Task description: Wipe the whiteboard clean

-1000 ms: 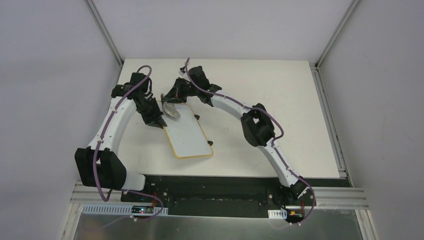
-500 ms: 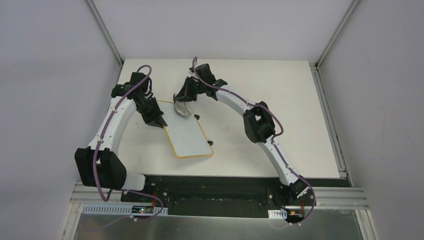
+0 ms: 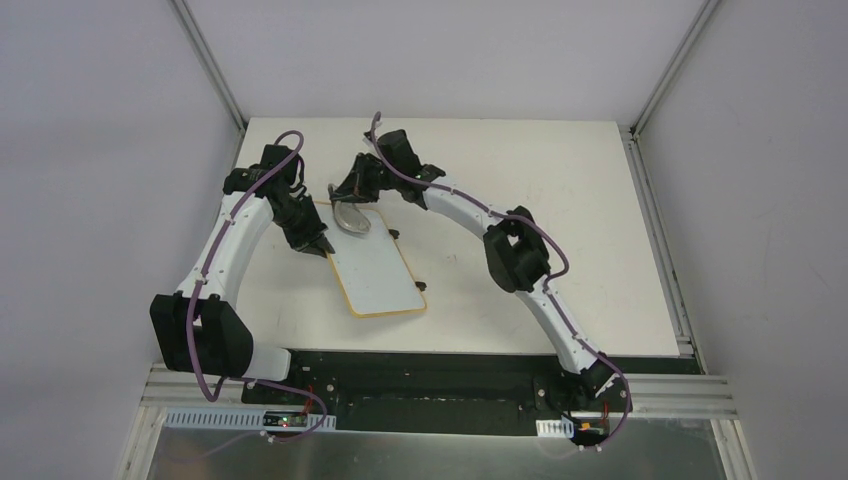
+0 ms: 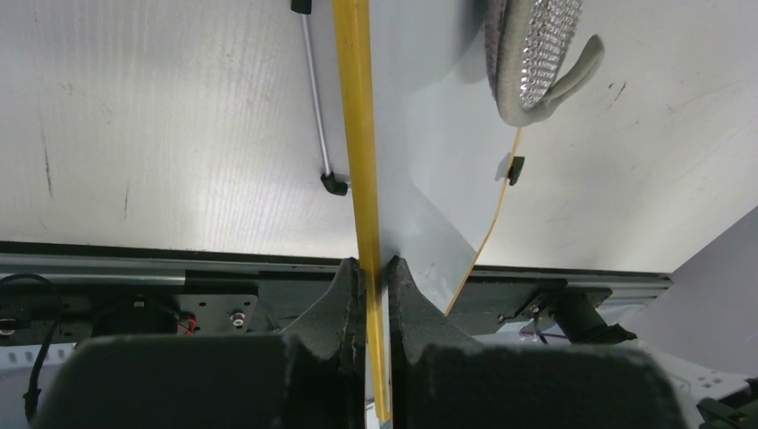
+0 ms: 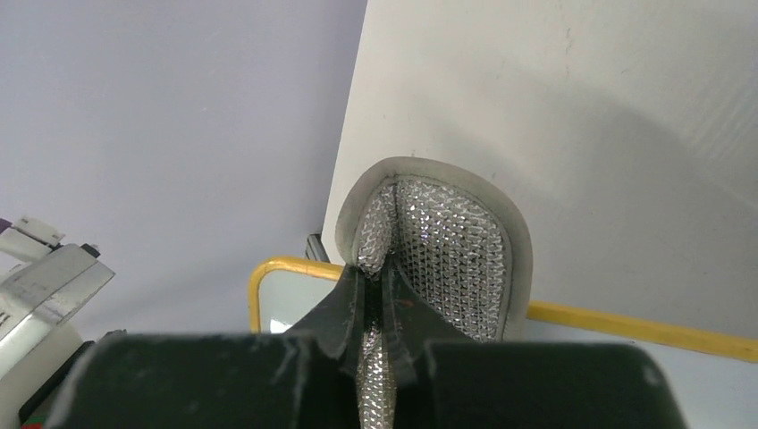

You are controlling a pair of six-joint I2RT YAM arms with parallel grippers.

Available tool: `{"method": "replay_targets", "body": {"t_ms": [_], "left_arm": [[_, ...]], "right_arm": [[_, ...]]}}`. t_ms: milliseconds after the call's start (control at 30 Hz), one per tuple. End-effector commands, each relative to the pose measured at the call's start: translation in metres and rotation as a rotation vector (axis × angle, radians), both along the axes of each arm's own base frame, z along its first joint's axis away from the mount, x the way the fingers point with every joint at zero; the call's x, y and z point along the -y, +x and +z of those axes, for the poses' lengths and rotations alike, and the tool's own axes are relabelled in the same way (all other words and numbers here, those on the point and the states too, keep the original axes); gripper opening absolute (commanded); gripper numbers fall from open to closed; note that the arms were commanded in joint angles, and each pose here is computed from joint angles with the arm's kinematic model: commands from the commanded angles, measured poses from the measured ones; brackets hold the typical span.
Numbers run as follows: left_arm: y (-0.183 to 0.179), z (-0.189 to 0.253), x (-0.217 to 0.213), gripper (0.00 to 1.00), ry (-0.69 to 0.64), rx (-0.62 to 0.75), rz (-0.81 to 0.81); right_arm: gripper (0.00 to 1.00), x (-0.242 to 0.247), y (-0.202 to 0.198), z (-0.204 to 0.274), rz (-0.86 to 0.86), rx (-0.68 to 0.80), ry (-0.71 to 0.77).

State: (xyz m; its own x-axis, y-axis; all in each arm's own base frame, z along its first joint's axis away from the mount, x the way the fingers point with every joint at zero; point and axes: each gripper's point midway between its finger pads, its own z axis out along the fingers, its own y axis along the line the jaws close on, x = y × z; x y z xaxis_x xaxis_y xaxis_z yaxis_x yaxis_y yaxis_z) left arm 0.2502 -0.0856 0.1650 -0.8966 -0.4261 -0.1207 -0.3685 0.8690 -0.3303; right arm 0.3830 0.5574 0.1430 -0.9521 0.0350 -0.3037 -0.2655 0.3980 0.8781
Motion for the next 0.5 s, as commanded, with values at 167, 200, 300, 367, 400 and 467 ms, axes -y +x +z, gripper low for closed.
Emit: {"method": "replay_targets", "body": {"t_ms": [167,200,300,367,400,467], "left_arm": [[-0.020,-0.035,0.006,0.00,0.020,-0.135,-0.068],[-0.019,-0.034,0.006,0.00,0.016,-0.134,-0.067],[-0.018,-0.033,0.008,0.00,0.010,-0.126,-0.065],[-0.018,-0.033,0.009,0.00,0.001,-0.122,-0.060],[-0.018,-0.032,0.010,0.00,-0.003,-0.121,-0.057],[-0.017,-0.032,0.011,0.00,-0.013,-0.116,-0.052]], "right_arm": [[0.00,0.087,-0.040,-0.112,-0.023,-0.261,-0.222],[0.00,0.096,-0.044,-0.114,-0.026,-0.261,-0.233],[0.00,0.116,-0.061,-0.126,-0.010,-0.253,-0.280],[0.00,0.123,-0.072,-0.128,0.012,-0.247,-0.301],[0.00,0.124,-0.076,-0.126,0.024,-0.238,-0.310],[0.00,0.124,-0.082,-0.120,0.039,-0.212,-0.325]]}}
